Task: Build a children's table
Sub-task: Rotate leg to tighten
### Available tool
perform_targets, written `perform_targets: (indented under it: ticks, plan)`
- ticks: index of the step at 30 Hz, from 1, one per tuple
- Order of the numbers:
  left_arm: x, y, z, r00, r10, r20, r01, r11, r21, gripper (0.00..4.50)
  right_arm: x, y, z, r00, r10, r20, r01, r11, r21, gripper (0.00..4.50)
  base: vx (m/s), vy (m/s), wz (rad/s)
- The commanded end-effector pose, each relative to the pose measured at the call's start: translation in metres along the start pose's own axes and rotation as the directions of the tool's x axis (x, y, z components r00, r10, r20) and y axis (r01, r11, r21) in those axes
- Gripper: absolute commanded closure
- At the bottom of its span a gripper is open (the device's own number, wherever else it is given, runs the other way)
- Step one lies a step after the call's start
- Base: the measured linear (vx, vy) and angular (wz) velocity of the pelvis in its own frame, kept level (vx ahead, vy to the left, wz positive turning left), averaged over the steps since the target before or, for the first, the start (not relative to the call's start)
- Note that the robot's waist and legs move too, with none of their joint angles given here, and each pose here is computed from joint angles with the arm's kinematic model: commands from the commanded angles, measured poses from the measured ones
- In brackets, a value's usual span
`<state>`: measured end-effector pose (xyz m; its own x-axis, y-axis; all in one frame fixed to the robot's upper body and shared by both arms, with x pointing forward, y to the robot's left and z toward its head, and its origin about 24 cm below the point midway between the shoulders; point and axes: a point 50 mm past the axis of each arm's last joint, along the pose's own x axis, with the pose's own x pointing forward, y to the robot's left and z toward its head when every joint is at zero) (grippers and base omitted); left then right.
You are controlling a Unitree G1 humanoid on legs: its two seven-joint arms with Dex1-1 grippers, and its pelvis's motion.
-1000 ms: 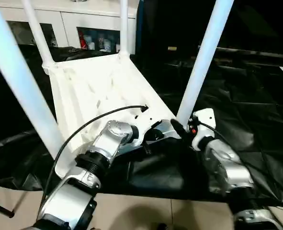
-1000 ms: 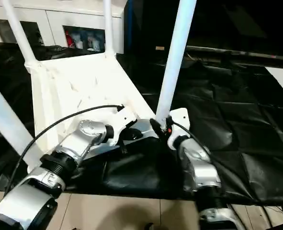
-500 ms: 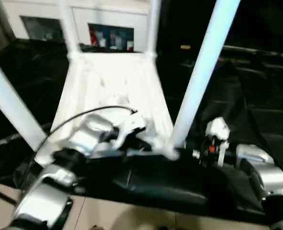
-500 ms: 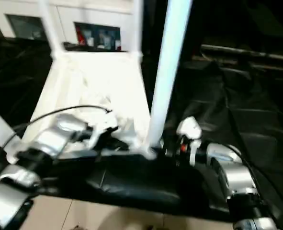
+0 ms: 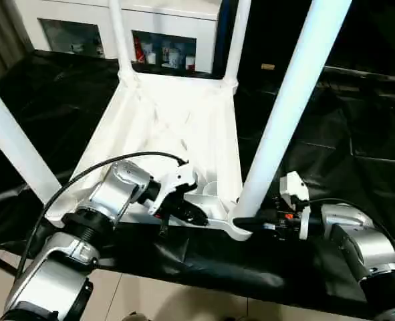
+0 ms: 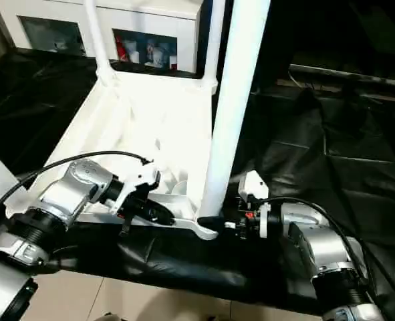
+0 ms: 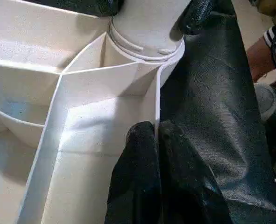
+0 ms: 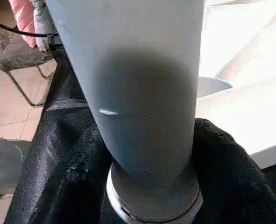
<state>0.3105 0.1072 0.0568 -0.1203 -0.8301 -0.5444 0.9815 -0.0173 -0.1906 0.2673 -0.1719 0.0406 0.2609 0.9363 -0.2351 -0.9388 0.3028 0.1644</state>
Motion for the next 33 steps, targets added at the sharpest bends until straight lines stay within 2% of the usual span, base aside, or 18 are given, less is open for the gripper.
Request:
perform_targets:
  ticks: [1,7,8,10,12,14,15,18,21,22,23,25,27,28,30,31,32,33]
  plan:
    - [0.009,-0.001,0.002,1.0,-0.001,0.005,0.001,1.0,0.011,4.5,0.001,0.0,0.0,1.0,-0.015,0.018,0.014,1.0,0.022,2.29,0.0,0.0,0.0]
    - [0.017,0.016,0.008,0.975,0.218,0.04,-0.219,0.976,0.002,4.5,0.006,-0.014,-0.013,0.971,-0.237,-0.006,0.237,0.97,0.052,2.42,0.0,0.0,0.0]
    - [0.021,0.024,0.012,0.943,0.328,0.054,-0.327,0.945,-0.02,4.5,0.01,-0.022,-0.019,0.93,-0.367,-0.013,0.367,0.926,0.09,2.42,0.0,0.0,0.0]
    - [0.028,0.03,0.016,0.91,0.411,0.061,-0.409,0.911,-0.051,4.5,0.017,-0.027,-0.024,0.875,-0.484,-0.033,0.484,0.865,0.135,2.47,0.0,0.0,0.0]
    - [0.033,0.031,0.019,0.898,0.435,0.068,-0.432,0.9,-0.063,4.5,0.022,-0.029,-0.026,0.842,-0.539,-0.037,0.537,0.827,0.165,2.49,0.0,0.0,0.0]
    - [0.043,0.03,0.024,0.892,0.445,0.078,-0.44,0.895,-0.071,4.5,0.03,-0.032,-0.027,0.789,-0.614,-0.039,0.607,0.766,0.213,2.49,0.0,0.0,0.0]
    - [0.054,0.027,0.028,0.899,0.43,0.085,-0.426,0.902,-0.065,4.5,0.039,-0.033,-0.027,0.745,-0.665,-0.04,0.65,0.713,0.261,2.5,0.0,0.0,0.0]
    - [0.065,0.023,0.032,0.914,0.395,0.097,-0.391,0.919,-0.054,4.5,0.047,-0.034,-0.026,0.719,-0.694,-0.037,0.675,0.685,0.274,2.51,0.0,0.0,0.0]
    - [0.071,0.021,0.035,0.92,0.378,0.104,-0.375,0.926,-0.047,4.5,0.059,-0.027,-0.017,0.756,-0.655,0.011,0.639,0.741,0.206,2.51,0.0,0.0,0.0]
    - [0.072,0.021,0.035,0.923,0.373,0.101,-0.37,0.928,-0.044,4.5,0.061,-0.024,-0.014,0.776,-0.631,0.028,0.618,0.767,0.172,1.95,0.0,0.0,0.0]
    - [0.07,0.021,0.034,0.924,0.369,0.097,-0.367,0.929,-0.041,4.5,0.059,-0.023,-0.012,0.79,-0.611,0.046,0.6,0.786,0.148,1.81,0.0,0.0,0.0]
    - [0.069,0.021,0.033,0.924,0.37,0.093,-0.368,0.929,-0.04,4.5,0.058,-0.024,-0.01,0.793,-0.607,0.056,0.597,0.792,0.126,1.76,0.0,0.0,0.0]
    - [0.066,0.021,0.031,0.931,0.356,0.084,-0.354,0.935,-0.037,4.5,0.051,-0.026,-0.009,0.79,-0.61,0.061,0.605,0.792,0.082,1.38,0.0,0.0,0.0]
    - [0.066,0.021,0.031,0.931,0.356,0.084,-0.354,0.935,-0.037,4.5,0.051,-0.026,-0.009,0.79,-0.61,0.061,0.605,0.792,0.082,1.38,0.0,0.0,0.0]
    - [0.062,0.02,0.028,0.943,0.324,0.075,-0.323,0.946,-0.033,4.5,0.043,-0.025,-0.007,0.83,-0.554,0.071,0.552,0.833,0.045,1.38,0.0,0.0,0.0]
    - [0.058,0.019,0.026,0.954,0.291,0.071,-0.29,0.957,-0.023,4.5,0.037,-0.022,-0.005,0.871,-0.485,0.08,0.484,0.874,0.031,1.38,0.0,0.0,0.0]
    - [0.058,0.019,0.026,0.954,0.291,0.071,-0.29,0.957,-0.023,4.5,0.037,-0.022,-0.004,0.871,-0.484,0.08,0.483,0.875,0.031,1.38,0.0,0.0,0.0]
    - [0.051,0.017,0.022,0.97,0.237,0.058,-0.237,0.972,-0.008,4.5,0.027,-0.017,-0.001,0.926,-0.367,0.087,0.369,0.93,0.001,1.38,0.0,0.0,0.0]
